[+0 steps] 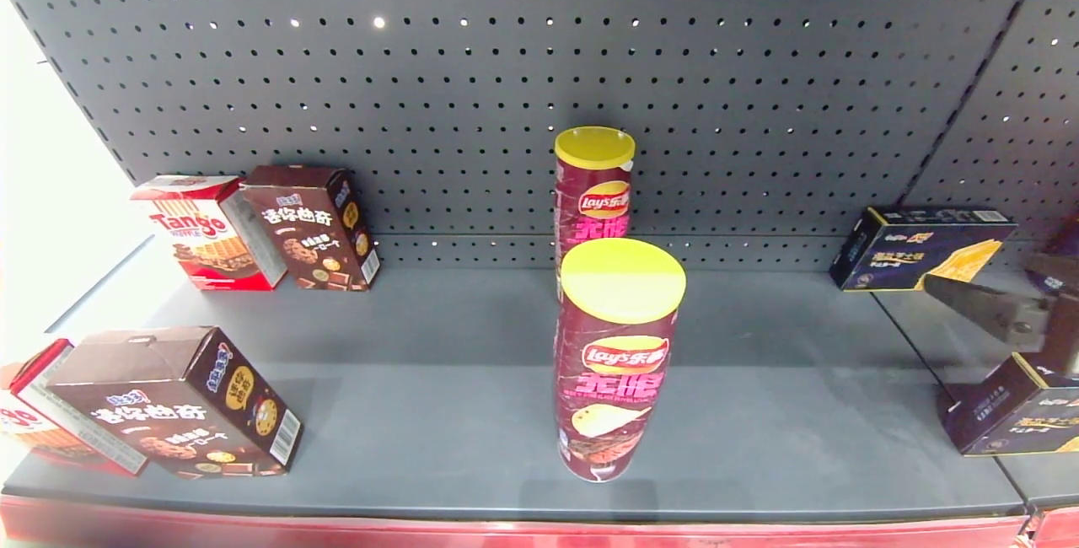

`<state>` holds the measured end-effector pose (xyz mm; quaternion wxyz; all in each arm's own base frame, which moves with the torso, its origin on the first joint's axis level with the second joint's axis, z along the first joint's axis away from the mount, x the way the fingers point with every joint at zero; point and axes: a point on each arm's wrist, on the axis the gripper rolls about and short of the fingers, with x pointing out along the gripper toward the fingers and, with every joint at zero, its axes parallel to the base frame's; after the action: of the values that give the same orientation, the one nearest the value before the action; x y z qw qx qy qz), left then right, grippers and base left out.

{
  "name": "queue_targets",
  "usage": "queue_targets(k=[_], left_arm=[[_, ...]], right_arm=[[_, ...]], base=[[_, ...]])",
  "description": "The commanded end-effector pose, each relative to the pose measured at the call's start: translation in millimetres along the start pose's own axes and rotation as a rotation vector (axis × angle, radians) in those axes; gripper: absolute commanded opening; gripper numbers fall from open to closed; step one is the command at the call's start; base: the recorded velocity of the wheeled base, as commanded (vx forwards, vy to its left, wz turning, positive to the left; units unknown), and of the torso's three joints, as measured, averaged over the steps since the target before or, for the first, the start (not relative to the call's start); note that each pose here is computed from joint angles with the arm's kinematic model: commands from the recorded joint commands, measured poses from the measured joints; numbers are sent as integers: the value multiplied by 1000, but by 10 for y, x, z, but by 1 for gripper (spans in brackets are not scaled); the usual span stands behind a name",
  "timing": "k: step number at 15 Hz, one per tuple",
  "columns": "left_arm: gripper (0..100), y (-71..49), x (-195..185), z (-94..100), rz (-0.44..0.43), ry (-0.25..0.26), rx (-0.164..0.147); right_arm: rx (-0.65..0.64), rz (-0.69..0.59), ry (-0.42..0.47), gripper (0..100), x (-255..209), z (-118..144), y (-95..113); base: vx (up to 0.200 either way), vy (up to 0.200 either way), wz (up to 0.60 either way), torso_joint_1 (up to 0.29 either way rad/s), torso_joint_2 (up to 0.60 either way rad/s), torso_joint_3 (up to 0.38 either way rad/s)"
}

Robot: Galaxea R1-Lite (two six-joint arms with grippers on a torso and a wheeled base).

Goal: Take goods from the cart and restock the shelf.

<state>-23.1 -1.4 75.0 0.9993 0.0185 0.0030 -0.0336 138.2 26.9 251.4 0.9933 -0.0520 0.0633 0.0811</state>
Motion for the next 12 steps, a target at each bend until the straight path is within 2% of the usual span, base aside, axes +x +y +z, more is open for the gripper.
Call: queue_targets(k=[1, 3, 5, 8, 10, 12], left_arm=[[100, 0, 0, 2, -2, 0, 0], [100, 0, 0, 2, 0, 0, 1], [100, 0, 0, 2, 0, 0, 1], [100, 0, 0, 2, -2, 0, 1], [100, 0, 0, 2, -2, 0, 1], [100, 0, 0, 2, 0, 0, 1]], right_arm=[[-68, -139, -114, 100, -755, -395, -56], [-96, -147, -133, 100, -928, -614, -28], [-91, -167, -169, 100, -1098, -785, -8], [-52, -172, -202, 100, -1288, -1192, 44], [16, -155, -229, 100, -1370, -1669, 97], [74, -142, -209, 100, -1339, -1752, 104]], base=[[0, 0, 0, 0, 0, 0], [0, 0, 0, 0, 0, 0], [0, 0, 0, 0, 0, 0], [0, 0, 0, 0, 0, 0], [0, 0, 0, 0, 0, 0], [0, 0, 0, 0, 0, 0]])
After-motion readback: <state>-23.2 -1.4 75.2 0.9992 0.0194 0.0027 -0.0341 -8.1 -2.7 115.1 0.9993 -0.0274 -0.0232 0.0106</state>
